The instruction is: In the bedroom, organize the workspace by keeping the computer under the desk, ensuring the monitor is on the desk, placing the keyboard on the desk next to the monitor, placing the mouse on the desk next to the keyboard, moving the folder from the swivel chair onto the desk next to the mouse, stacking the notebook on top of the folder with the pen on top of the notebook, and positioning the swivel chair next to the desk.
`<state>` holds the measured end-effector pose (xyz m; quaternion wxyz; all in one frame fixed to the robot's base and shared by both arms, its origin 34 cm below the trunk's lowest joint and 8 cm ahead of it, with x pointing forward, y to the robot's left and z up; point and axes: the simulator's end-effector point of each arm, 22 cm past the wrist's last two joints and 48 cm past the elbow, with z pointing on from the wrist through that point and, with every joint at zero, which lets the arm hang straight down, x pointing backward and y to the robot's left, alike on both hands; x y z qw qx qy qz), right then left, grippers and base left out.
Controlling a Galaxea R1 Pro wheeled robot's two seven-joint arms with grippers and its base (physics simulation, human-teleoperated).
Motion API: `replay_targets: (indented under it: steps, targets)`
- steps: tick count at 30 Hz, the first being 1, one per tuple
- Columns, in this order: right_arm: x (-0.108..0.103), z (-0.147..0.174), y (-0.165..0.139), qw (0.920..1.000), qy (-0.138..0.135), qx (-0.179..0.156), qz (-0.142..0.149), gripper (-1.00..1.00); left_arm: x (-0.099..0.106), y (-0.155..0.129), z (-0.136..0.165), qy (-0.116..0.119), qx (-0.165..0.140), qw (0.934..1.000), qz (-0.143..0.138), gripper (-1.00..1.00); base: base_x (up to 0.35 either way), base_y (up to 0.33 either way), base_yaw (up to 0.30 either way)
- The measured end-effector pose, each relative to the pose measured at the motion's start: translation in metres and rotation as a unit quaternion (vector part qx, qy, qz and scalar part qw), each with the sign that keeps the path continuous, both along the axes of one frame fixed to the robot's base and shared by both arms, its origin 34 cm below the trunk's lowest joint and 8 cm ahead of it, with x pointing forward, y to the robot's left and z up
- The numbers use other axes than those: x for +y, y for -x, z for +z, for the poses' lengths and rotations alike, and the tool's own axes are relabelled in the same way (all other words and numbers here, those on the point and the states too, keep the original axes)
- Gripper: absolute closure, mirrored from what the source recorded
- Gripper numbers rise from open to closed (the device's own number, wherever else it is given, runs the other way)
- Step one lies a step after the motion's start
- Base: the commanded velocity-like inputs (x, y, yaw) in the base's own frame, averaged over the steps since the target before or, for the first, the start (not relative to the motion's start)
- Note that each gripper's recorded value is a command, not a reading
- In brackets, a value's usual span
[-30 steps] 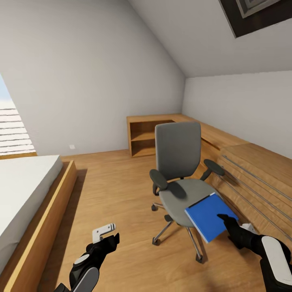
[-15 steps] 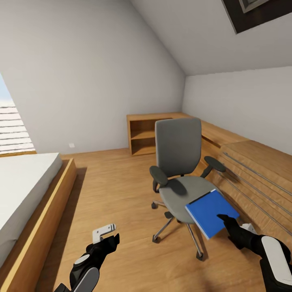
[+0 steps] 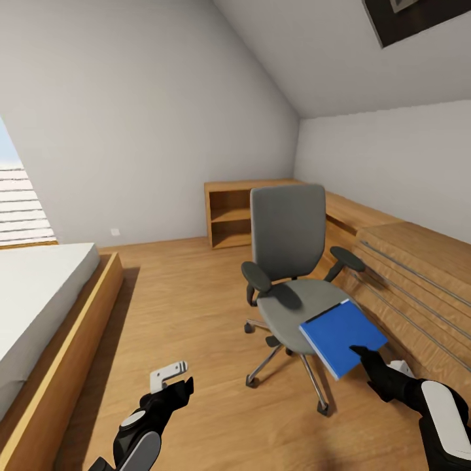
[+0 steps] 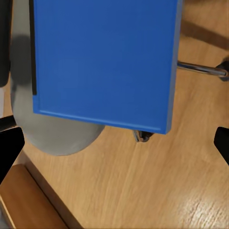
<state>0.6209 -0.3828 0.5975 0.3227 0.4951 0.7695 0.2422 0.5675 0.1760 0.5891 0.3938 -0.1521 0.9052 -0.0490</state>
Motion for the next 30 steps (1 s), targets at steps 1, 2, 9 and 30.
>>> replay_targets:
  steps: [1,2,9,30]
  targets:
    - [0.0,-0.002,0.0,1.0,0.0,0.0,0.0,-1.0,0.0,0.0,-0.002,0.0,0.0,1.0,0.0,-1.0,0.0,0.0,0.0]
    - [0.0,-0.004,0.001,1.0,0.0,0.0,0.0,-1.0,0.0,0.001,-0.004,0.0,0.0,1.0,0.0,-1.0,0.0,0.0,0.0]
    - [0.0,-0.019,0.004,1.0,0.0,0.0,0.0,-1.0,0.0,0.004,-0.019,0.0,0.0,1.0,0.0,-1.0,0.0,0.0,0.0]
    - [0.0,-0.064,0.013,1.0,0.0,-0.001,0.001,-1.0,0.0,0.015,-0.068,-0.001,0.004,1.0,-0.001,-1.0,0.0,0.0,0.0]
